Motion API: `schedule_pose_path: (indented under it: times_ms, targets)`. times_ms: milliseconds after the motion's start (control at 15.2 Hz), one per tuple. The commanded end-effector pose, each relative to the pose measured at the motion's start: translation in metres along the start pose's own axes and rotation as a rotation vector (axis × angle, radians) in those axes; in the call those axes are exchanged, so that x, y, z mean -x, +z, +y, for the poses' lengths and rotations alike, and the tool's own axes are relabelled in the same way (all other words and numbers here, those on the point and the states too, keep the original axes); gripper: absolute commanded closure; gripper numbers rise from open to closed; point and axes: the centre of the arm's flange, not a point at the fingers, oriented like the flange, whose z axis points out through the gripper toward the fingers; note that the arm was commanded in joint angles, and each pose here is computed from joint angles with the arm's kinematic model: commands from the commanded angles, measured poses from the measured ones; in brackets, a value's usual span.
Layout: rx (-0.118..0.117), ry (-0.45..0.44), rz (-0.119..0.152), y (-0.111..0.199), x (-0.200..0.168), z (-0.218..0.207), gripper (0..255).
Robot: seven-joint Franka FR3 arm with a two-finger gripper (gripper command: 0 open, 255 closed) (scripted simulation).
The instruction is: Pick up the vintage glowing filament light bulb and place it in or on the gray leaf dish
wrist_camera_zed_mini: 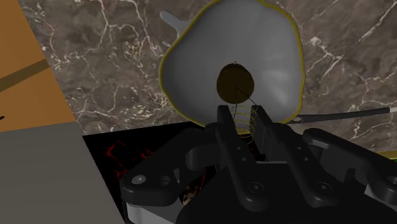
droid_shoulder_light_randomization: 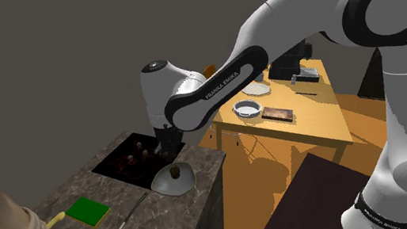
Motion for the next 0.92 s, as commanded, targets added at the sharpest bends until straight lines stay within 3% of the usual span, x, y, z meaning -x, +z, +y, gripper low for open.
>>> schedule_pose_path:
  times_ms: [0, 198, 264, 594, 858]
  targets:
    - [0.0, 0.0, 0.0, 0.0, 0.0, 0.0, 255]
    - [0.0, 0.0, 0.0, 0.0, 0.0, 0.0, 255]
    - [0.0, 0.0, 0.0, 0.0, 0.0, 0.0, 0]
    - [0.0, 0.0, 0.0, 0.0, 0.0, 0.0, 0]
    - [0.0, 0.0, 0.0, -0.05, 0.0, 0.0, 0]
